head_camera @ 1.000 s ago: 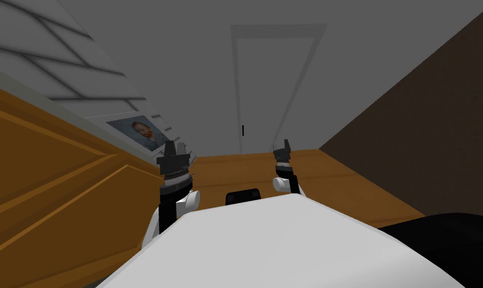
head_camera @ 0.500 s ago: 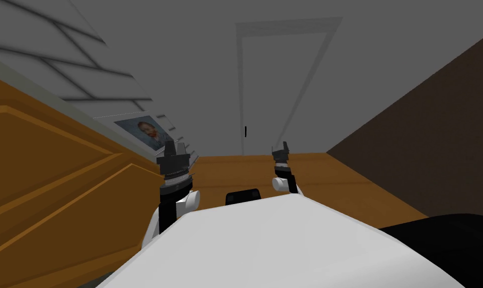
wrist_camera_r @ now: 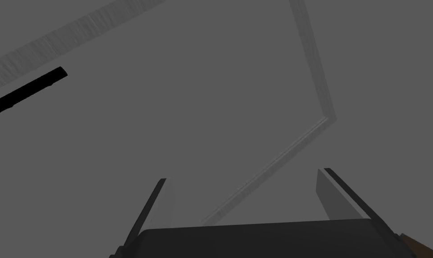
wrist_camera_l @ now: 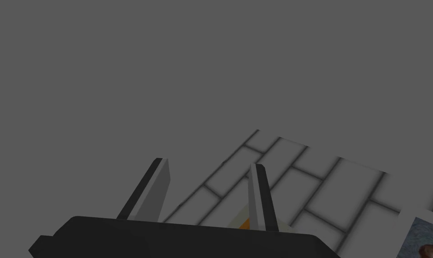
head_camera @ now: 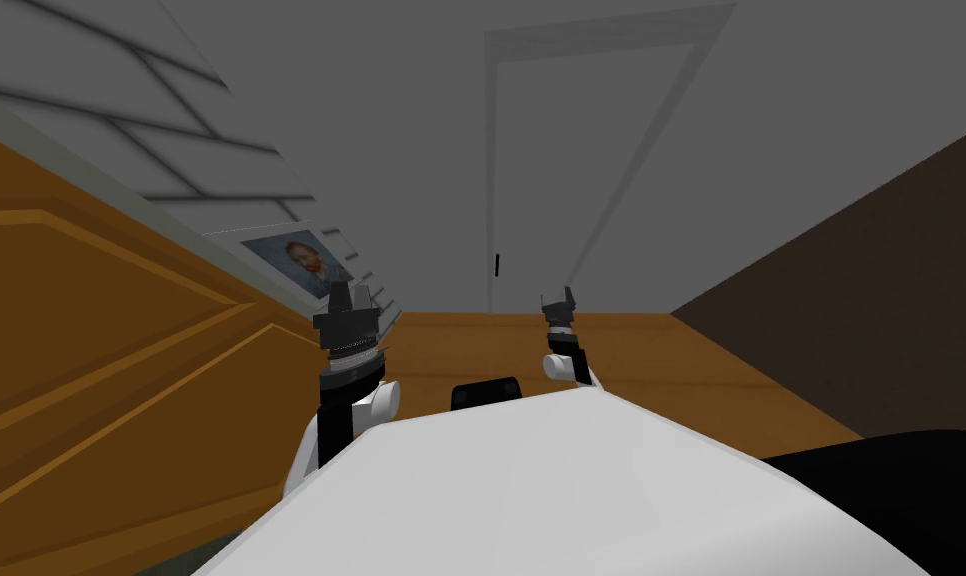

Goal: Pull the door open

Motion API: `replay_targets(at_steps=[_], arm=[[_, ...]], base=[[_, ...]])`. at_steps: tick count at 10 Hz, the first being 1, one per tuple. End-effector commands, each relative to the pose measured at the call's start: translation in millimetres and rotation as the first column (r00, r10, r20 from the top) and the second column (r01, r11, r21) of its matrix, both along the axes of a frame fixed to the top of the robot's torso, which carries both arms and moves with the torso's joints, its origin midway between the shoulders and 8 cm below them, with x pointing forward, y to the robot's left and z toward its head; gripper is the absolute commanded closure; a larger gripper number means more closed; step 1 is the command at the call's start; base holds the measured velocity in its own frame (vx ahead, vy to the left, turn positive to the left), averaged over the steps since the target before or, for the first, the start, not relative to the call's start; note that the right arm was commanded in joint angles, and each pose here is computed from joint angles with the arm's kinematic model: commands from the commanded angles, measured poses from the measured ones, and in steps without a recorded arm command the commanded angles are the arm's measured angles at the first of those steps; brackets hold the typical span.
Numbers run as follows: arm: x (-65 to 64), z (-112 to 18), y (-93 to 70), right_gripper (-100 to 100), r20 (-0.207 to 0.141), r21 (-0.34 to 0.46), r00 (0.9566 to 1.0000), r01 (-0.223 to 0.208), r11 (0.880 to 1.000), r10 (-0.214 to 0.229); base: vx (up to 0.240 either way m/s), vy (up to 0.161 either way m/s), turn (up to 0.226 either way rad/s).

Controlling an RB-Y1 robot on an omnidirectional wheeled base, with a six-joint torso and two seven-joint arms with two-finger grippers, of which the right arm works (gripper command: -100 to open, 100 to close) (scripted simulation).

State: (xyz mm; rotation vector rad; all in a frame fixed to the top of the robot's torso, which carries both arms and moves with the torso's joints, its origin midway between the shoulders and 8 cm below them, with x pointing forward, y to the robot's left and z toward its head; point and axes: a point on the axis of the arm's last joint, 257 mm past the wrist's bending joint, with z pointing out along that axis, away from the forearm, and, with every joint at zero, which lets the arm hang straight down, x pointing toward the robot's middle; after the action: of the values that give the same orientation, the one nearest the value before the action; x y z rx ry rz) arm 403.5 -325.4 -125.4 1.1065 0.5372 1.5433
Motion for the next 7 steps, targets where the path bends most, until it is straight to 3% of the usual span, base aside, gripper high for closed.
replay_targets(at_steps=[1,7], arm=[[2.7,-10.1,-3.8,-100,-0.004,0.043,0.9999,-0.014,0.999,0.014],[13.3,-48.7,-19.2,-100,-0.016,0.205,0.9985,-0.048,0.978,0.052]], base=[[0.089,-0.001,0.088],[0.100,-0.010,0.106]])
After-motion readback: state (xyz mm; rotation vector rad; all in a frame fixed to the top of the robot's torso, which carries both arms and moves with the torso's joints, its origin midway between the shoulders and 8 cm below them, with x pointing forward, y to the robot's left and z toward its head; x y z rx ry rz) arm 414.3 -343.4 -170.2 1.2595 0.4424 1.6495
